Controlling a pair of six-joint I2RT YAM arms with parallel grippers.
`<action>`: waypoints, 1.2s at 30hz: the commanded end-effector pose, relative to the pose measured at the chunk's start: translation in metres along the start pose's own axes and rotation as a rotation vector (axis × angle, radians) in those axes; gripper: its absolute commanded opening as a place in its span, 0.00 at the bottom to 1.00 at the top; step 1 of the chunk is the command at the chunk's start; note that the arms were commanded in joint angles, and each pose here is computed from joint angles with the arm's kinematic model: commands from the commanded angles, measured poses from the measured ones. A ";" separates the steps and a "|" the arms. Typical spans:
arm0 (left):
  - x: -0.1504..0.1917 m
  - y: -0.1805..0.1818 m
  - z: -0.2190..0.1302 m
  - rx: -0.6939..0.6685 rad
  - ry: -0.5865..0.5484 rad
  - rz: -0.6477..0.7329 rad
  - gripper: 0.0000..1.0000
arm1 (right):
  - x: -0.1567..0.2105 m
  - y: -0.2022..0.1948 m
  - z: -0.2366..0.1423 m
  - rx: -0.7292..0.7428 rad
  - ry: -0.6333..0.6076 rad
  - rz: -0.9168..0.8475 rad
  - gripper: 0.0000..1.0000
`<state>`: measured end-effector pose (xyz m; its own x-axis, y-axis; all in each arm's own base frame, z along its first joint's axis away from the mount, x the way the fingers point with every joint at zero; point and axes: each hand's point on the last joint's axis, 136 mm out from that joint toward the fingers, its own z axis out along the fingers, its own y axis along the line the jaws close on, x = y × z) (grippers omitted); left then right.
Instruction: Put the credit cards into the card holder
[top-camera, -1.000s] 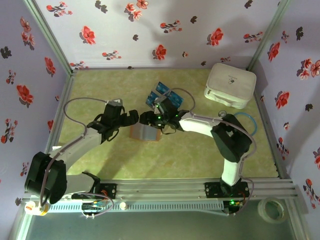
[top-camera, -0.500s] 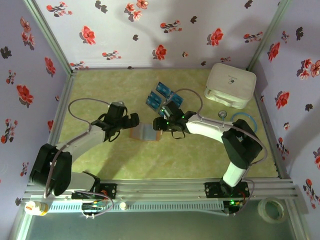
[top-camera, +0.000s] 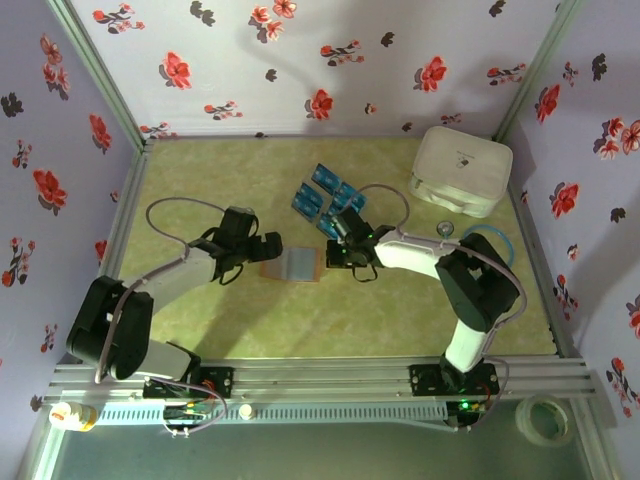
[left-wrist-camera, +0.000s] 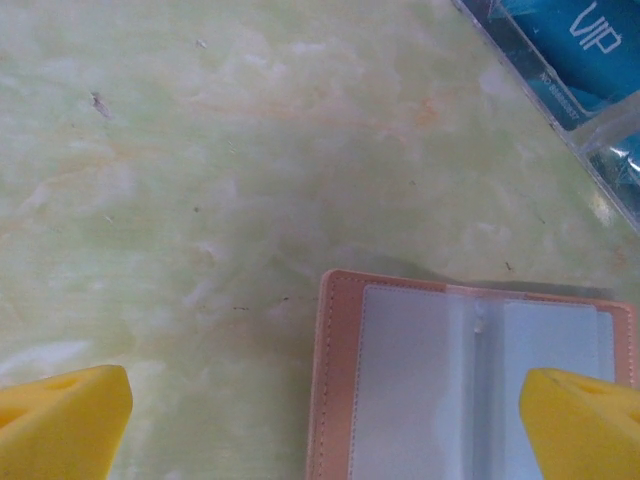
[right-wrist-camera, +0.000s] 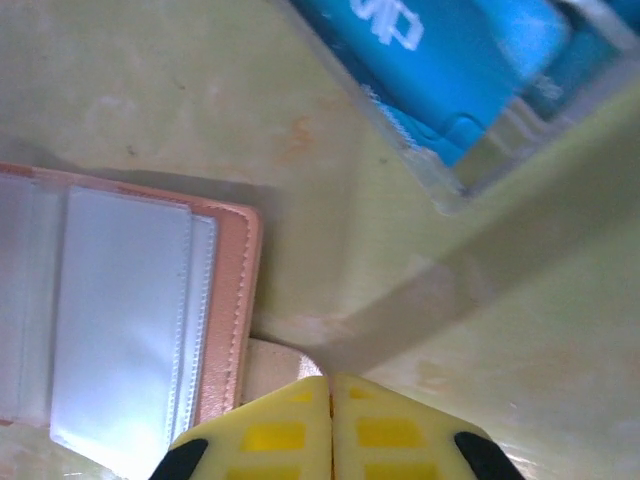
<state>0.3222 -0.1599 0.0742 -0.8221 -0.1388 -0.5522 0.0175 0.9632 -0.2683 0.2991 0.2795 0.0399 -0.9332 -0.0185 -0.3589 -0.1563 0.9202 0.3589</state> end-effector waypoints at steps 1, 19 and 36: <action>0.003 -0.013 0.001 0.035 0.020 0.037 1.00 | 0.000 -0.010 -0.011 0.001 -0.011 -0.012 0.04; 0.019 -0.032 0.009 0.062 0.053 0.075 1.00 | 0.008 -0.036 -0.018 0.018 -0.029 0.039 0.28; 0.026 -0.011 0.019 -0.044 0.059 0.113 1.00 | 0.001 -0.035 -0.030 -0.009 -0.068 0.084 0.56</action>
<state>0.3095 -0.1801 0.0461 -0.8578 -0.0498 -0.5116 0.0691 0.9751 -0.2107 0.2874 0.2328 0.0339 -0.9348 0.0481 -0.3520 -0.0865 0.9302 0.3567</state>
